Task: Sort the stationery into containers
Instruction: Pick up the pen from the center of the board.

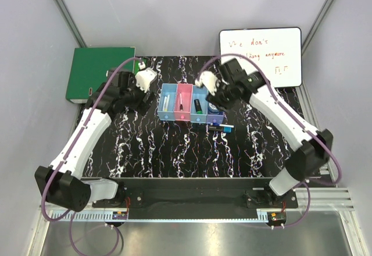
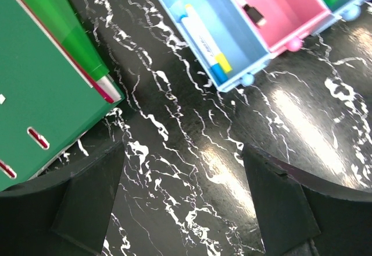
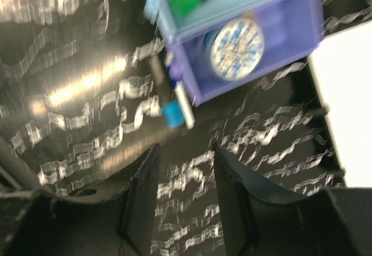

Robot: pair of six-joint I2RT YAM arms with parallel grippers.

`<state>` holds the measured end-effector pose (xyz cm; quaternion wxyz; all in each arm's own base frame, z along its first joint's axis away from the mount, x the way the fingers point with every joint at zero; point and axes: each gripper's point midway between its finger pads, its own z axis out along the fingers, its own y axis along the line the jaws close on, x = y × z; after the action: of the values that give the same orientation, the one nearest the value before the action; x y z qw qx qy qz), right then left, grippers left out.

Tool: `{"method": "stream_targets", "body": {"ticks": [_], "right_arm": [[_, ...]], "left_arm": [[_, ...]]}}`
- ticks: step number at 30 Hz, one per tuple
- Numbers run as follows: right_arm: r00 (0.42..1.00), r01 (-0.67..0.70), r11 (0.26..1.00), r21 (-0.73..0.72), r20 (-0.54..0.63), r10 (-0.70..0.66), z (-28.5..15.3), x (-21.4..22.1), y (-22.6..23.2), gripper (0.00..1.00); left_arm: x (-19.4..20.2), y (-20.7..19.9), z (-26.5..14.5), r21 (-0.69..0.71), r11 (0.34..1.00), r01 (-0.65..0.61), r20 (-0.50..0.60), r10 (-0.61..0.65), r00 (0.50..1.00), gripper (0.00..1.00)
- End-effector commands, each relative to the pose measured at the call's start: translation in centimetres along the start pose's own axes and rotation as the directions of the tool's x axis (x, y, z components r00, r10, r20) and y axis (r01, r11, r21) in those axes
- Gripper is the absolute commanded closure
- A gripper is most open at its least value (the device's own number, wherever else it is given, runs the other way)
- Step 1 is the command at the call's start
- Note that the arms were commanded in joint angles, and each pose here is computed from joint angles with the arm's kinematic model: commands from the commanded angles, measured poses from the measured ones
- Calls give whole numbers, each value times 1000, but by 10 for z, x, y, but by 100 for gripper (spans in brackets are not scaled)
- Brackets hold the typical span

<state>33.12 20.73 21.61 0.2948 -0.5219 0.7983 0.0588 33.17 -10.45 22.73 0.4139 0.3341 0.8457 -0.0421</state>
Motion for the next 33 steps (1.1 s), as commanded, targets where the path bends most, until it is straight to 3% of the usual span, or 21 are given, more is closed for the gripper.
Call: {"method": "stream_targets", "body": {"ticks": [1,6,14,23,33], "right_arm": [[968,216,976,-9,-133,-215,-8,63,12,50],[940,274,956,-105,-181,-290,12,105,36,41],[906,344,924,-167,-198,-374,67,127,40,31],[900,359,917,-175,-194,-389,113,132,35,31],[905,345,920,-186,-194,-378,128,139,29,31]], "left_arm": [[-11,-13,-12,58,996,-61,86,56,995,11],[-11,-21,-13,94,993,-78,100,69,993,4],[-16,-21,-14,101,992,-79,110,68,992,1],[-21,-17,-16,90,993,-72,112,62,992,1],[-24,-15,-12,91,994,-63,103,53,993,1]]}}
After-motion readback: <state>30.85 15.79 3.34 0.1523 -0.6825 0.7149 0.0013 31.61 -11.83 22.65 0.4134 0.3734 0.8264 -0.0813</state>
